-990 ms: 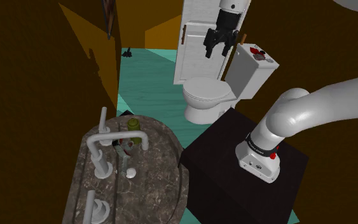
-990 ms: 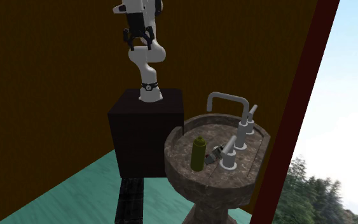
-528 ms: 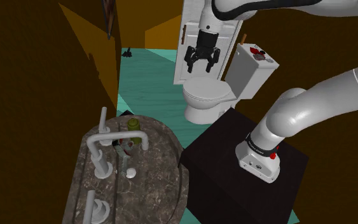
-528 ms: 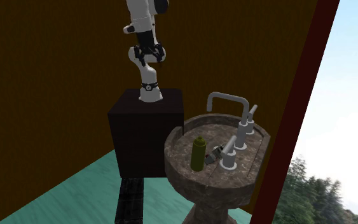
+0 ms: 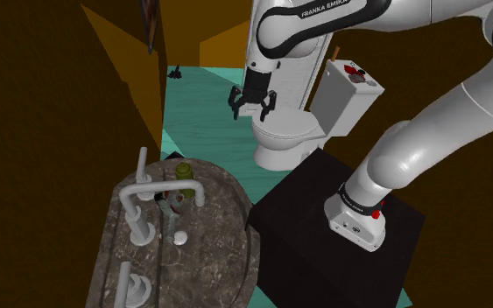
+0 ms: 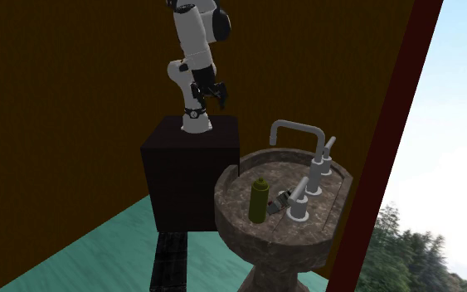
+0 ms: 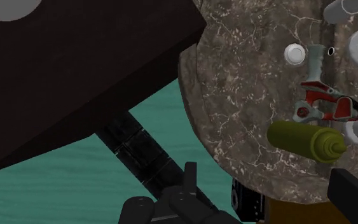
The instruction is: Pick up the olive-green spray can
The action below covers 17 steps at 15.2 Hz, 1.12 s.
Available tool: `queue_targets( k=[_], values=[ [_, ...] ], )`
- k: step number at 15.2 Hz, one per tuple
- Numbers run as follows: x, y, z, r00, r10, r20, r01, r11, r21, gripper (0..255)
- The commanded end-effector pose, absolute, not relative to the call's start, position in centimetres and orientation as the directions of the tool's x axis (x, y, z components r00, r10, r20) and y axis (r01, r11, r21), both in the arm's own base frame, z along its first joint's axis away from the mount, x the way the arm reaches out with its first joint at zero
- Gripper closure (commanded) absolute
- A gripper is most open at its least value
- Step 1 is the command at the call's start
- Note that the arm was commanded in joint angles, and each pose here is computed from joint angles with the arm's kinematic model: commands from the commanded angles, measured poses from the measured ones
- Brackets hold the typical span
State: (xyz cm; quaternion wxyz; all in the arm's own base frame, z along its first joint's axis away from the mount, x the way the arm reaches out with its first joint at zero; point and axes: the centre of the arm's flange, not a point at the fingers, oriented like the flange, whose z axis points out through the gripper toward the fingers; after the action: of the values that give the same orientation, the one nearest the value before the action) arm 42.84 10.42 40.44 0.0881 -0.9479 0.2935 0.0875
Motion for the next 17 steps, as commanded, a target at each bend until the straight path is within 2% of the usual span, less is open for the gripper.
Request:
queue_targets(
  k=[1, 17],
  values=[
    [43.9, 11.4, 38.4, 0.783, -0.574, -0.239, -0.61, -0.783, -0.118, 0],
    [53.8, 19.6, 22.0, 0.505, -0.763, -0.404, -0.852, -0.514, -0.095, 0]
  ],
)
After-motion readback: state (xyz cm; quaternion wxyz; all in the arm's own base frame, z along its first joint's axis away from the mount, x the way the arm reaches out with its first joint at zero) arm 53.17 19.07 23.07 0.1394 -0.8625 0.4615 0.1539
